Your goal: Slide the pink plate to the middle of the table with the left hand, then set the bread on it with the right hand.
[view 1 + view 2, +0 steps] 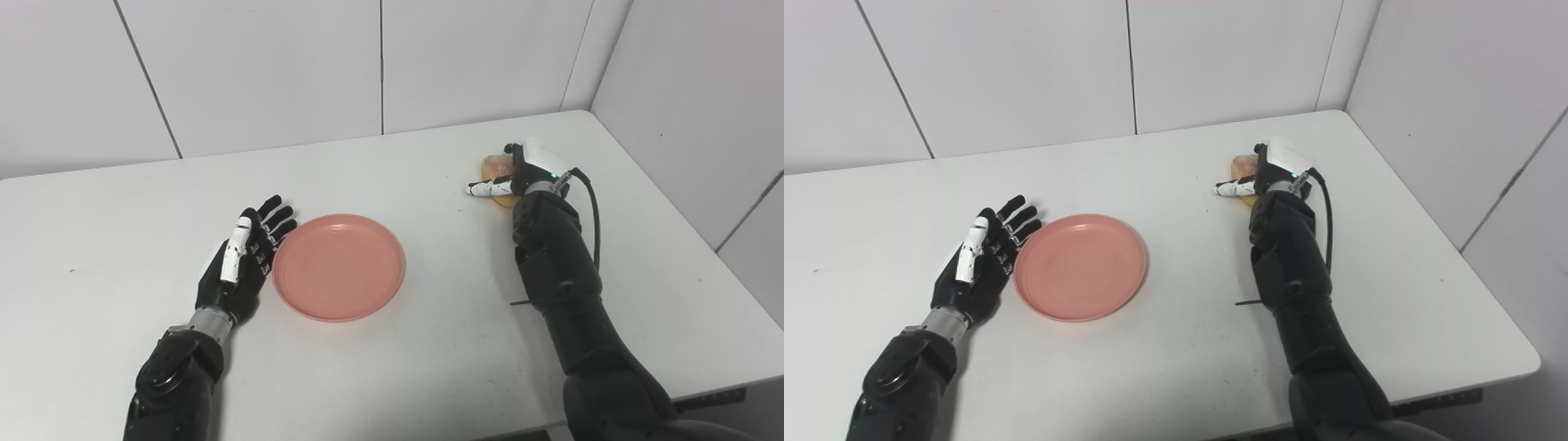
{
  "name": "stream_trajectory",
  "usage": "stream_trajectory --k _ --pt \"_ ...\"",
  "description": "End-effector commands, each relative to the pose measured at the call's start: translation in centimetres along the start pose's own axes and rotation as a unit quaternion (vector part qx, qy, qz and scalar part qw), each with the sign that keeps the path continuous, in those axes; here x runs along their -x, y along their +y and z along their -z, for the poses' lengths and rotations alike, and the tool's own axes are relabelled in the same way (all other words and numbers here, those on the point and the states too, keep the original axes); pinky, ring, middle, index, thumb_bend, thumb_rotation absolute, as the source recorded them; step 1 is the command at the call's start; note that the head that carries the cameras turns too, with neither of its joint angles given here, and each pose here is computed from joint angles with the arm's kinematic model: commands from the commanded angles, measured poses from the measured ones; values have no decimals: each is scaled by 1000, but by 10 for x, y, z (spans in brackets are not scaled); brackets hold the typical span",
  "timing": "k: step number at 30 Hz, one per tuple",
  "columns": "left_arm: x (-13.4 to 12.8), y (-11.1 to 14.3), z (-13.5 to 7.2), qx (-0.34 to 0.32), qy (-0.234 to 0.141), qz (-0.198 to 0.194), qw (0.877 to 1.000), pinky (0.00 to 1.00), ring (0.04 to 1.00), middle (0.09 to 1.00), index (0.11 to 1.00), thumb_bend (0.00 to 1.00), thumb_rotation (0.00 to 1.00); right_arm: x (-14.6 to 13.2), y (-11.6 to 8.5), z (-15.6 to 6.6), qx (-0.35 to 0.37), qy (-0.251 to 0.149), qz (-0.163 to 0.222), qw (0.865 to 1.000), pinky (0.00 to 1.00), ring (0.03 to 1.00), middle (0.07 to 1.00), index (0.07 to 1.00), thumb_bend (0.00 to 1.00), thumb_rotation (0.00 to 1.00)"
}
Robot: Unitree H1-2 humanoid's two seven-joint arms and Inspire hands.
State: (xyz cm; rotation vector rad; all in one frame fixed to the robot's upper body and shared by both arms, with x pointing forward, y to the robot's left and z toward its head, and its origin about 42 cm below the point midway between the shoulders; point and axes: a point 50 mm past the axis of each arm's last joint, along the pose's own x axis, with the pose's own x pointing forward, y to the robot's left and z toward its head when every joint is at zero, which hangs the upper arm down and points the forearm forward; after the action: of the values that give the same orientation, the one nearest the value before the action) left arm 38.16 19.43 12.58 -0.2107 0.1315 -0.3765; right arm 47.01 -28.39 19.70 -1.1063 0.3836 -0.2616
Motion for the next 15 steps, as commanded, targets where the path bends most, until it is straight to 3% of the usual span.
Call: stream_trajectory --k 1,5,7,9,10,11,12,15 --pt "6 3 14 -2 37 -14 999 914 903 901 880 322 1000 -3 -23 -19 -3 -20 21 1000 487 638 718 778 911 360" --pt "6 2 14 -2 37 -13 999 914 903 901 881 326 1000 -3 -24 -20 8 -23 12 1000 447 591 681 755 878 259" --pt "6 2 14 -1 37 -13 999 917 905 903 883 321 1000 -4 -24 -20 14 -22 7 1000 400 519 621 714 867 217" --pt "6 2 14 -1 37 -14 999 914 904 901 881 320 1000 -4 -24 -20 13 -24 -1 1000 319 395 499 636 835 138" --pt "6 2 15 1 38 -15 999 914 904 901 881 320 1000 -3 -25 -20 12 -25 -2 1000 314 387 491 631 833 133" --pt "6 1 15 2 39 -16 999 915 903 900 879 321 1000 -3 -25 -20 9 -26 -1 1000 301 366 466 547 649 135" --pt "6 1 15 3 39 -17 999 913 902 899 879 322 1000 -2 -25 -20 5 -28 1 1000 303 368 463 517 585 133" --pt "5 1 14 3 39 -16 999 915 903 901 881 317 1000 0 -27 -20 -3 -35 8 999 299 366 458 487 521 132"
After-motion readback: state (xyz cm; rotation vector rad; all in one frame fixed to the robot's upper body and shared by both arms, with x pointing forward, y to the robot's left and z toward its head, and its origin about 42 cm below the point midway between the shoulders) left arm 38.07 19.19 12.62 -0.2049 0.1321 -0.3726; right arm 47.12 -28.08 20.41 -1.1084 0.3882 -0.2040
